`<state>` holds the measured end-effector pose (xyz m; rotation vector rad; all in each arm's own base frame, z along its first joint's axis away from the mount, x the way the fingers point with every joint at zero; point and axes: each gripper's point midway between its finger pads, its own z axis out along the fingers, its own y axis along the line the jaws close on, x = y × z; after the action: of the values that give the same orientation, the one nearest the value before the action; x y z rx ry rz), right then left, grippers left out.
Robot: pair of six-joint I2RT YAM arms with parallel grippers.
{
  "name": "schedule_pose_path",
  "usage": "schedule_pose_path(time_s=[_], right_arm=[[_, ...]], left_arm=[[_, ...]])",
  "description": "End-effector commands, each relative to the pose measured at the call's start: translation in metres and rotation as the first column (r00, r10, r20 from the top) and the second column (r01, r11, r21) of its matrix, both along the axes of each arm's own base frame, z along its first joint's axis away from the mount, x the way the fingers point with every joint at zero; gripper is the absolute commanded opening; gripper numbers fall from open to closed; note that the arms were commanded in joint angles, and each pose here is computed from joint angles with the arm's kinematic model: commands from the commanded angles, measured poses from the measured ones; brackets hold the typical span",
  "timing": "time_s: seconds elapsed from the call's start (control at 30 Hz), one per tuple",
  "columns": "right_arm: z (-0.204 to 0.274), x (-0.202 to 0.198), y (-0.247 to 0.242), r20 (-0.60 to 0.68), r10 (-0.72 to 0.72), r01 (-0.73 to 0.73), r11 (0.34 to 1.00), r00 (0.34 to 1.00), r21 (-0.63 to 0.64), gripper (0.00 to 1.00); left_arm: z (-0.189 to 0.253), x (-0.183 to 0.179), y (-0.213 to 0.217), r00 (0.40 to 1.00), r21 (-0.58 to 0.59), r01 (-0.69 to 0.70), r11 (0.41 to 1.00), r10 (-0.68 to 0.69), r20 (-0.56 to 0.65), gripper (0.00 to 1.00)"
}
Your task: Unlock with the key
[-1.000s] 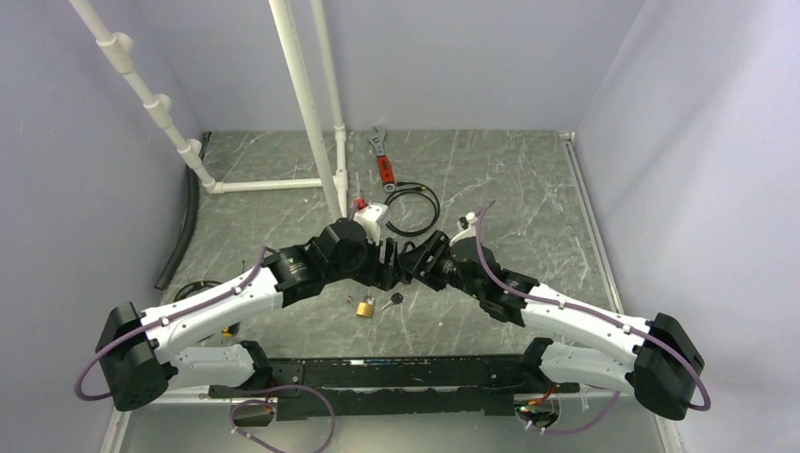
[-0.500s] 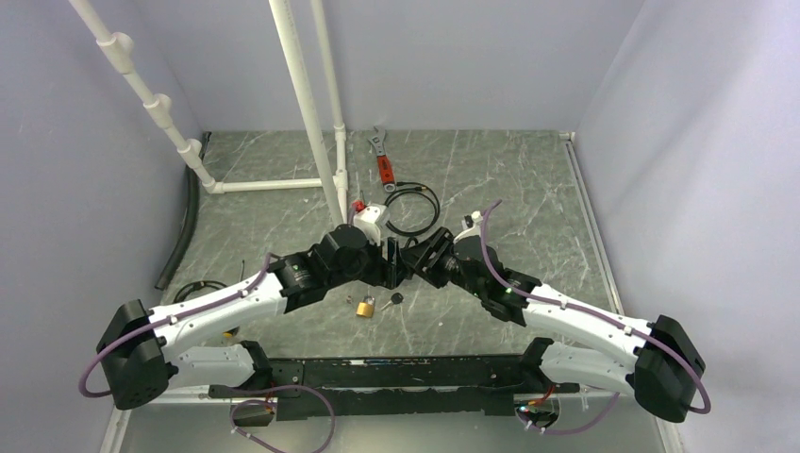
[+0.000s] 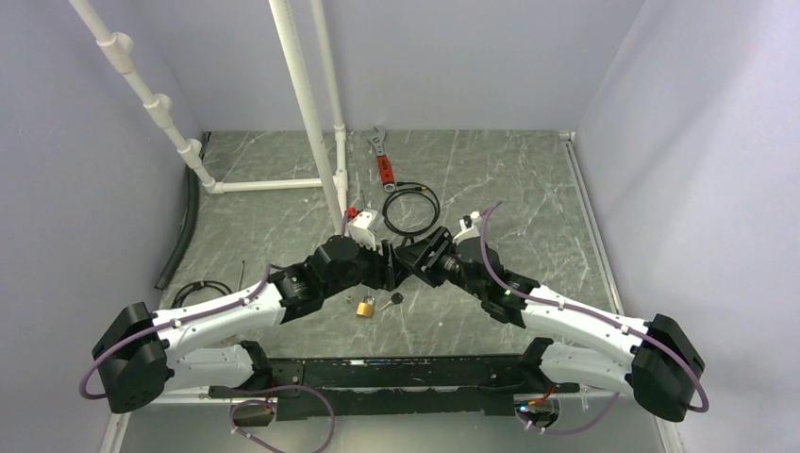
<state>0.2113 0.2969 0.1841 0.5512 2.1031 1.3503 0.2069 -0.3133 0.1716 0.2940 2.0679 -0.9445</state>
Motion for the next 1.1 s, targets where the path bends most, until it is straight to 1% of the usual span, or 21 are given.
schedule_pose_path(time_s=[0.0, 0.03, 0.07, 0.1, 0.13, 0.2, 0.23, 0.3, 0.37, 0.43, 0.47, 0.57, 0.67, 0.73, 0.9, 0.93, 1.07], right_arm=[[0.052, -0.015, 0.022, 0.095, 0.113, -0.127, 0.979, 0.989, 0.162, 0.0], [0.051, -0.016, 0.023, 0.095, 0.116, -0.131, 0.978, 0.989, 0.161, 0.0], [0.051, -0.016, 0.023, 0.097, 0.12, -0.135, 0.978, 0.988, 0.161, 0.0], [0.05, -0.016, 0.023, 0.096, 0.122, -0.137, 0.978, 0.988, 0.159, 0.0], [0.05, -0.016, 0.024, 0.098, 0.124, -0.139, 0.978, 0.987, 0.158, 0.01], [0.048, -0.016, 0.023, 0.1, 0.123, -0.138, 0.979, 0.987, 0.152, 0.05], [0.047, -0.015, 0.023, 0.101, 0.12, -0.134, 0.98, 0.988, 0.145, 0.1], [0.043, -0.013, 0.021, 0.099, 0.106, -0.118, 0.986, 0.989, 0.12, 0.28], [0.04, -0.011, 0.018, 0.107, 0.097, -0.107, 0.99, 0.99, 0.094, 0.54], [0.037, -0.004, 0.01, 0.117, 0.054, -0.061, 0.997, 0.992, 0.053, 0.77], [0.035, -0.002, 0.006, 0.124, 0.038, -0.042, 0.999, 0.992, 0.03, 0.82], [0.031, 0.006, -0.009, 0.153, -0.017, 0.026, 0.998, 0.988, -0.055, 0.86], [0.026, 0.011, -0.025, 0.17, -0.063, 0.086, 0.987, 0.984, -0.136, 0.94], [0.022, 0.013, -0.032, 0.183, -0.081, 0.111, 0.98, 0.98, -0.164, 0.96], [-0.007, 0.011, -0.044, 0.182, -0.07, 0.116, 0.959, 0.981, -0.26, 0.95], [-0.02, 0.01, -0.044, 0.184, -0.042, 0.098, 0.947, 0.982, -0.305, 0.92], [-0.035, 0.003, -0.034, 0.23, 0.081, 0.005, 0.935, 0.97, -0.354, 0.88]], left_arm=[[0.043, 0.018, -0.001, 0.99, -0.157, -0.068, 0.985, 0.086, 0.109, 0.56], [0.045, 0.019, -0.001, 0.989, -0.161, -0.072, 0.984, 0.091, 0.117, 0.48], [0.045, 0.02, 0.0, 0.988, -0.159, -0.076, 0.984, 0.096, 0.121, 0.31], [0.046, 0.022, 0.001, 0.987, -0.155, -0.09, 0.984, 0.109, 0.115, 0.08], [0.043, 0.024, 0.003, 0.987, -0.141, -0.109, 0.984, 0.124, 0.105, 0.0], [0.04, 0.026, 0.006, 0.985, -0.123, -0.127, 0.984, 0.14, 0.099, 0.0], [0.038, 0.026, 0.007, 0.985, -0.116, -0.133, 0.984, 0.144, 0.097, 0.0], [0.034, 0.025, 0.012, 0.983, -0.107, -0.144, 0.984, 0.154, 0.095, 0.0], [0.03, 0.025, 0.021, 0.979, -0.096, -0.174, 0.98, 0.183, 0.092, 0.0], [0.023, 0.026, 0.035, 0.968, -0.073, -0.228, 0.971, 0.234, 0.087, 0.0], [0.019, 0.027, 0.044, 0.96, -0.058, -0.262, 0.963, 0.266, 0.085, 0.0], [-0.001, 0.032, 0.081, 0.909, 0.026, -0.411, 0.911, 0.407, 0.085, 0.0], [-0.024, 0.032, 0.119, 0.833, 0.114, -0.553, 0.825, 0.548, 0.077, 0.0], [-0.037, 0.031, 0.138, 0.787, 0.138, -0.617, 0.775, 0.612, 0.081, 0.0], [-0.064, 0.023, 0.166, 0.702, 0.172, -0.707, 0.686, 0.711, 0.049, 0.0], [-0.073, 0.021, 0.174, 0.675, 0.2, -0.729, 0.655, 0.736, 0.051, 0.0], [-0.092, 0.017, 0.182, 0.649, 0.285, -0.739, 0.611, 0.758, 0.058, 0.0]])
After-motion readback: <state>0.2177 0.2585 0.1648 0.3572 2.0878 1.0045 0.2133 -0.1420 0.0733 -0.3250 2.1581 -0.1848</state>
